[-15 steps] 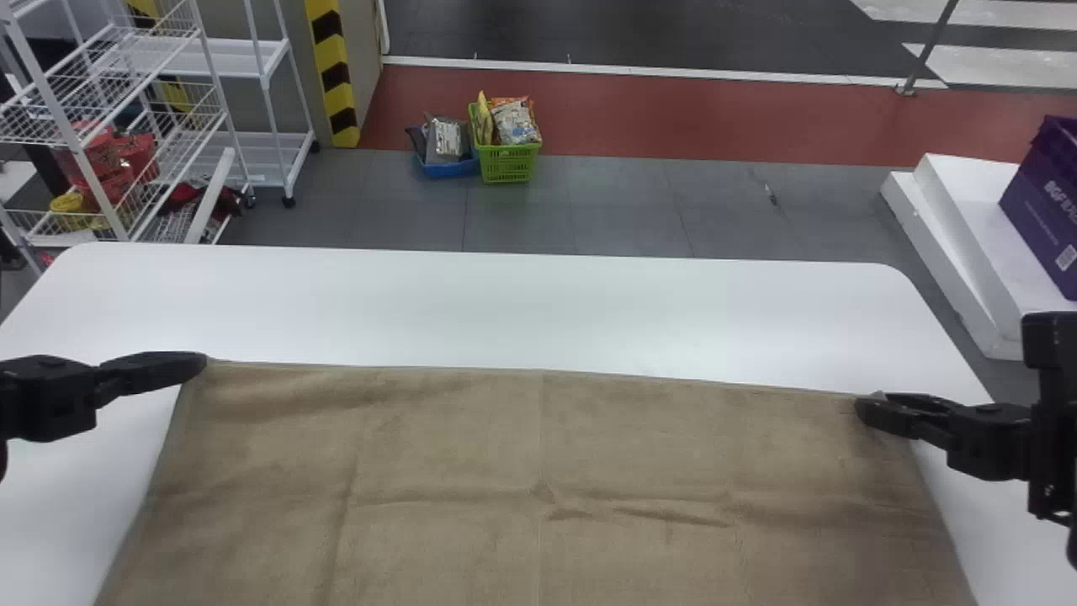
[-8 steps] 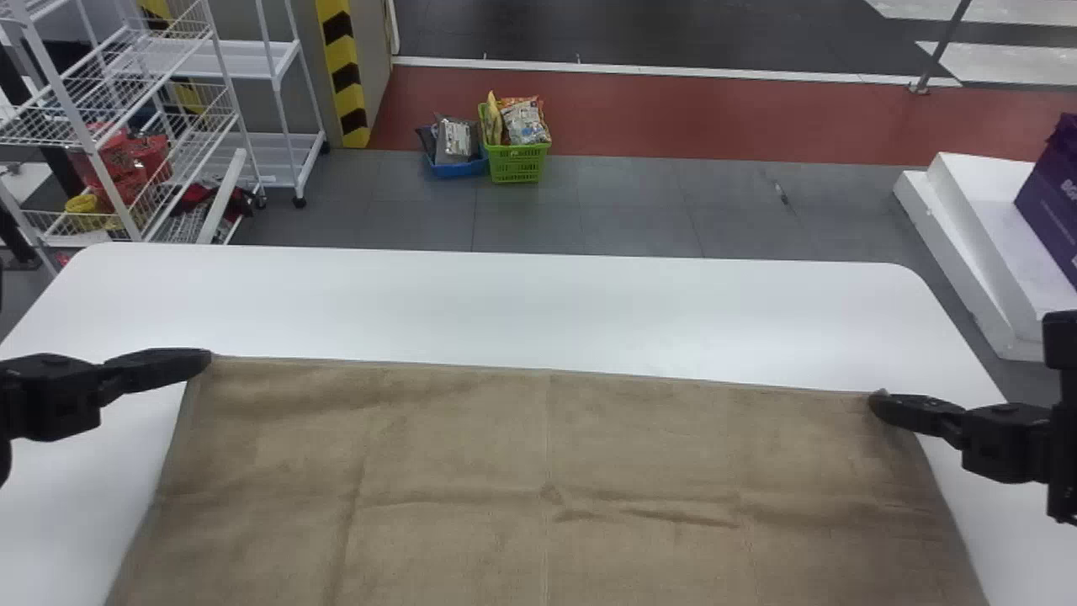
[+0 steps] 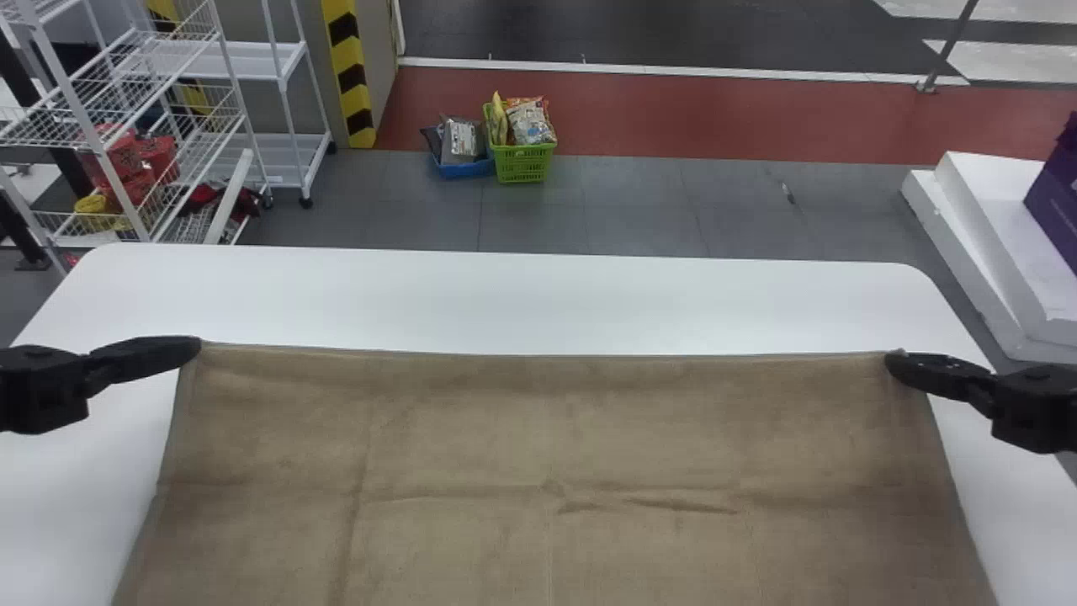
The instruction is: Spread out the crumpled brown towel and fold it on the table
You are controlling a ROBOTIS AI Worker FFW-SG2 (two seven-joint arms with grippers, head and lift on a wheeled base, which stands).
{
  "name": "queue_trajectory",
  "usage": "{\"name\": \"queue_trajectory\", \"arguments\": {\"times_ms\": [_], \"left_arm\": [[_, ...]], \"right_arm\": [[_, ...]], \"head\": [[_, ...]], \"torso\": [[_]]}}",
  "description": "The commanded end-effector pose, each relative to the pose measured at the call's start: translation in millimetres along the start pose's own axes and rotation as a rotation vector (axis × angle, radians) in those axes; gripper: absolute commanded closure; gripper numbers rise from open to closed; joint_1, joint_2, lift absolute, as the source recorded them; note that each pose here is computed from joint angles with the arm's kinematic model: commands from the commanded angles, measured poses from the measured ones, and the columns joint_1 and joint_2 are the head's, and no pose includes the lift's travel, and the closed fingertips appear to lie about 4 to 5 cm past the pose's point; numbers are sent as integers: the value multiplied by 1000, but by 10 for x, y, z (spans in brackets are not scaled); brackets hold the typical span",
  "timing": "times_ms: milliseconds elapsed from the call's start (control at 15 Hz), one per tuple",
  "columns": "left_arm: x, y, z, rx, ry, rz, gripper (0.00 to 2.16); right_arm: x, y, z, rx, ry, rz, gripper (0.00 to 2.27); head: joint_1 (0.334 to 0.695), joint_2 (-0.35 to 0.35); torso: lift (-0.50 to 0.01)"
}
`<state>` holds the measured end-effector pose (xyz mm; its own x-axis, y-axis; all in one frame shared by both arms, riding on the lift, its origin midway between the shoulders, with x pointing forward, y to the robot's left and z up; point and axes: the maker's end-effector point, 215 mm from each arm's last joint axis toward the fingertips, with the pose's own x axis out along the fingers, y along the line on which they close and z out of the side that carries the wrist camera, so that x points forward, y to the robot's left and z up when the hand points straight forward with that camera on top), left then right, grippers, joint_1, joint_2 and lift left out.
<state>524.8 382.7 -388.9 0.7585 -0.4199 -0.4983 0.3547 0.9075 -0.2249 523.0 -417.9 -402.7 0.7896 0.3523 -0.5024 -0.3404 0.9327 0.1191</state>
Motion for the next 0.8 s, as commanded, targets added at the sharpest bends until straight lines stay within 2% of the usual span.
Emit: {"name": "queue_trajectory", "arguments": {"times_ms": [0,333,467,533,600,733], "left_arm": [[-43,-49,23,-2,-7,-6,1777],[-85,-135,58,0,-23,-11,1777],[-88,-185,84,-9,-38,-30,1777],[-111,-205,55,-6,-34,-30,1777],[-131,-244,34,-18,-31,-35,1781],[-223,-300,114,-24,-60,-52,1781]], "right_arm": [[19,65,58,-3,5,22,1332],[4,107,157,-56,6,40,1332],[-30,39,163,-98,4,36,1332],[-41,35,158,-125,1,40,1332],[-59,108,241,-197,-35,69,1332],[-108,163,320,-255,-76,83,1332]], "head": [[695,-38],[695,-28],[695,-30],[695,-35],[695,-44],[695,-45]], "torso": [[-127],[-127],[-127],[-127],[-127],[-127]]}}
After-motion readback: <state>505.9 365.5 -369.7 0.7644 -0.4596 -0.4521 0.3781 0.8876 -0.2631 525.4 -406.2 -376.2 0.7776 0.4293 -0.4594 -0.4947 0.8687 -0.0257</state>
